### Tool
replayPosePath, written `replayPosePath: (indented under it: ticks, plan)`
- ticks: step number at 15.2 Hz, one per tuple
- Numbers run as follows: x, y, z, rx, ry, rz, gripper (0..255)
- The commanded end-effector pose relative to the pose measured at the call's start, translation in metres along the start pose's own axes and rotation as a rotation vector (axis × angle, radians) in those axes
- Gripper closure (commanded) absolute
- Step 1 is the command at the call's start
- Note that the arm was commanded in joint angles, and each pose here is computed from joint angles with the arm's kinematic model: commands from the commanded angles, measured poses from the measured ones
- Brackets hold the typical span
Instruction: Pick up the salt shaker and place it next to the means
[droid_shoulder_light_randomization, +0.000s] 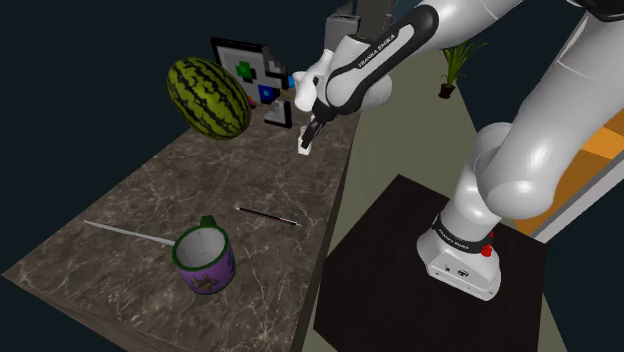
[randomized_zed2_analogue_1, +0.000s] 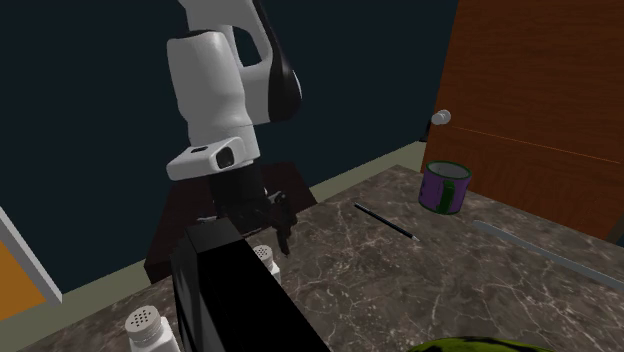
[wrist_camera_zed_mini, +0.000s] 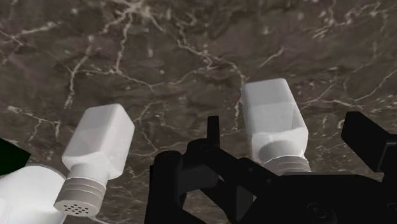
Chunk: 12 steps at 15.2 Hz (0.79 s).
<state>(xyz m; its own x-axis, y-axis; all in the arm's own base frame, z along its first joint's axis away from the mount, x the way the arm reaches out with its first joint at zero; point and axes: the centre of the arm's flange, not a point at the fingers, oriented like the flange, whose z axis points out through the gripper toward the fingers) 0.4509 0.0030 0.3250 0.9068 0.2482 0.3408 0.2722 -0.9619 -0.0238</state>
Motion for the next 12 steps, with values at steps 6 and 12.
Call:
replayPosePath:
  ticks: [6, 12]
  plan:
    - [0.0002, 0.001, 0.0184, -0.001, 0.001, 0.0, 0]
    - [0.0002, 0.0009, 0.0184, -0.001, 0.001, 0.0, 255]
